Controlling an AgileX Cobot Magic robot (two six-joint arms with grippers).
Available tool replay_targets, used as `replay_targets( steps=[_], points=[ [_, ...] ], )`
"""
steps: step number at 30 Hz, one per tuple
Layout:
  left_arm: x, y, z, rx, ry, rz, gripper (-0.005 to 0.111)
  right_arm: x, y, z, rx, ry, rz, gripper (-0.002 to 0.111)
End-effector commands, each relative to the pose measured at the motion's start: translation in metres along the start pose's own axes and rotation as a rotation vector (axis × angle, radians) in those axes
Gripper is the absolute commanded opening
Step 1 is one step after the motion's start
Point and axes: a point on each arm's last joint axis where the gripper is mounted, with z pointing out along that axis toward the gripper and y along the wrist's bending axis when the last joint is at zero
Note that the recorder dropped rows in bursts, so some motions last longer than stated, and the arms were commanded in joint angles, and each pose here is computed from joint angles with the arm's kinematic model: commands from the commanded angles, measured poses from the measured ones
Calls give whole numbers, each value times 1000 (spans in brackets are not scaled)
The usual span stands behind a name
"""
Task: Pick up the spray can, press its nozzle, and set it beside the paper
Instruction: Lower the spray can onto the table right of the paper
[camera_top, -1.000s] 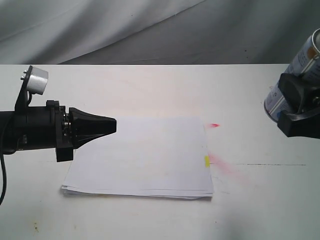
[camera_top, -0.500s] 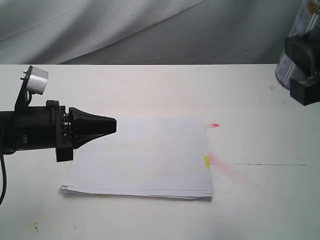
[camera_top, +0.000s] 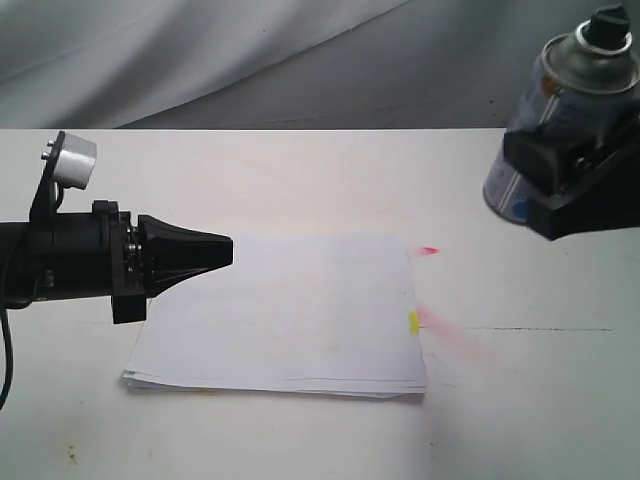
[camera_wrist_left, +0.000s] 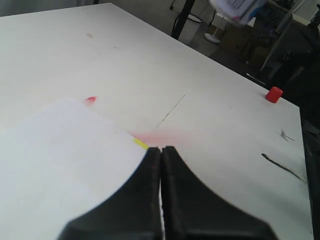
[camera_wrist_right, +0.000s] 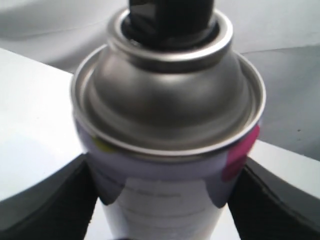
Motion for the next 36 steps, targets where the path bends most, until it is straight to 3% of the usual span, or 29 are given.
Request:
replay_targets(
  steps=[1,11,23,36],
  points=[
    [-1,-2,-1,4,-10,4,0,22,6,23,-68,-32,15,0],
    [-1,-2,-1,4,-10,4,0,83,8,72,-54,85,17,0],
    [-1,-2,-1,4,-10,4,0,128,2,109,49,37,37,0],
    [-1,-2,-1,4,-10,6,0,147,-1,116,69,93,43,0]
  ],
)
